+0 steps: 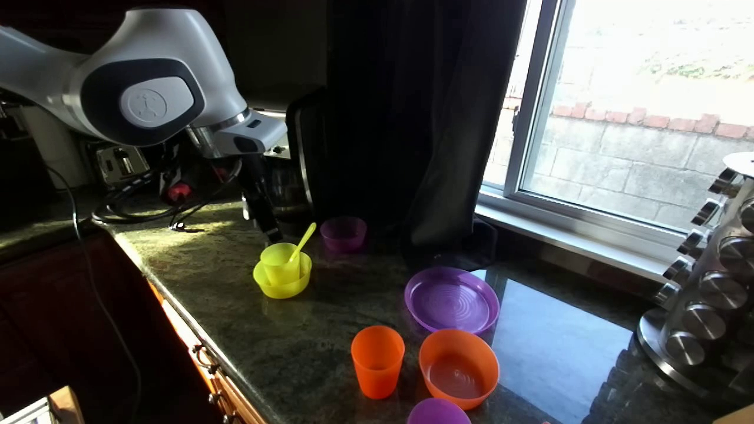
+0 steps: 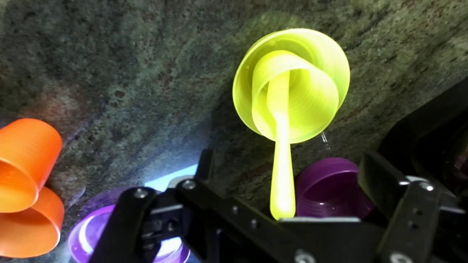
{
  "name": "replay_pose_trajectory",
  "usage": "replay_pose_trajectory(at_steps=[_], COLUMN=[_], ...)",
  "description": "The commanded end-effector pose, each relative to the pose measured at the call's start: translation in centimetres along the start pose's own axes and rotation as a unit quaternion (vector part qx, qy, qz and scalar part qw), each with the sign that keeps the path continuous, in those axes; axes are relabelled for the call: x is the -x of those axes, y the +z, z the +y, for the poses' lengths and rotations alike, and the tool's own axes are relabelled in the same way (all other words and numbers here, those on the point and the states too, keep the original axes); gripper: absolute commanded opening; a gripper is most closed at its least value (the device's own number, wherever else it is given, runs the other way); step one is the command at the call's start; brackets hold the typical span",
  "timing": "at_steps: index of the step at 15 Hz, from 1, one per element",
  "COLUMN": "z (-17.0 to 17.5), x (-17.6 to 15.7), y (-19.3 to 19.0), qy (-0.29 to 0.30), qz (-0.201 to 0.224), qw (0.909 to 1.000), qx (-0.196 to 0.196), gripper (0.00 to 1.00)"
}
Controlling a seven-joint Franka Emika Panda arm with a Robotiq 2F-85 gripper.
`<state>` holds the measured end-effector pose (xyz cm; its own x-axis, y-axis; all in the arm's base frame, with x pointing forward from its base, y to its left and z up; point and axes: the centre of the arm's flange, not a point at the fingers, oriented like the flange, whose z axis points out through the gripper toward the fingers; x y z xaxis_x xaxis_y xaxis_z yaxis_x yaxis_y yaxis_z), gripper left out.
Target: Place the yellow cup inside the yellow bowl then place the yellow knife inside the yellow cup.
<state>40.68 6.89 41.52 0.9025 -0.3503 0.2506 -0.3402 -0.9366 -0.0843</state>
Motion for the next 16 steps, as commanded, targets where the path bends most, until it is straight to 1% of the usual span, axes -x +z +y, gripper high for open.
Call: replay_pose_trajectory(at_steps=[1,5,9,10,16], z=[0.76,0.75,0.69,0.27,0.24], x=[-0.23,-0.46,-0.62,-0.48,-0.52], y=[-1.69,-2.24,-2.52,-1.89,-1.92], qy=[-0.008,-0.012,-0.02,-0.011,-0.012], qz=[-0.026,-0.043,-0.05,-0.04,-0.04], qw=[0.9995,0.9987,0.9982,0.9989,0.9989], qx=[0.016,0.025,0.028,0.022,0.022], gripper=[1.0,1.0,1.0,1.0,1.0])
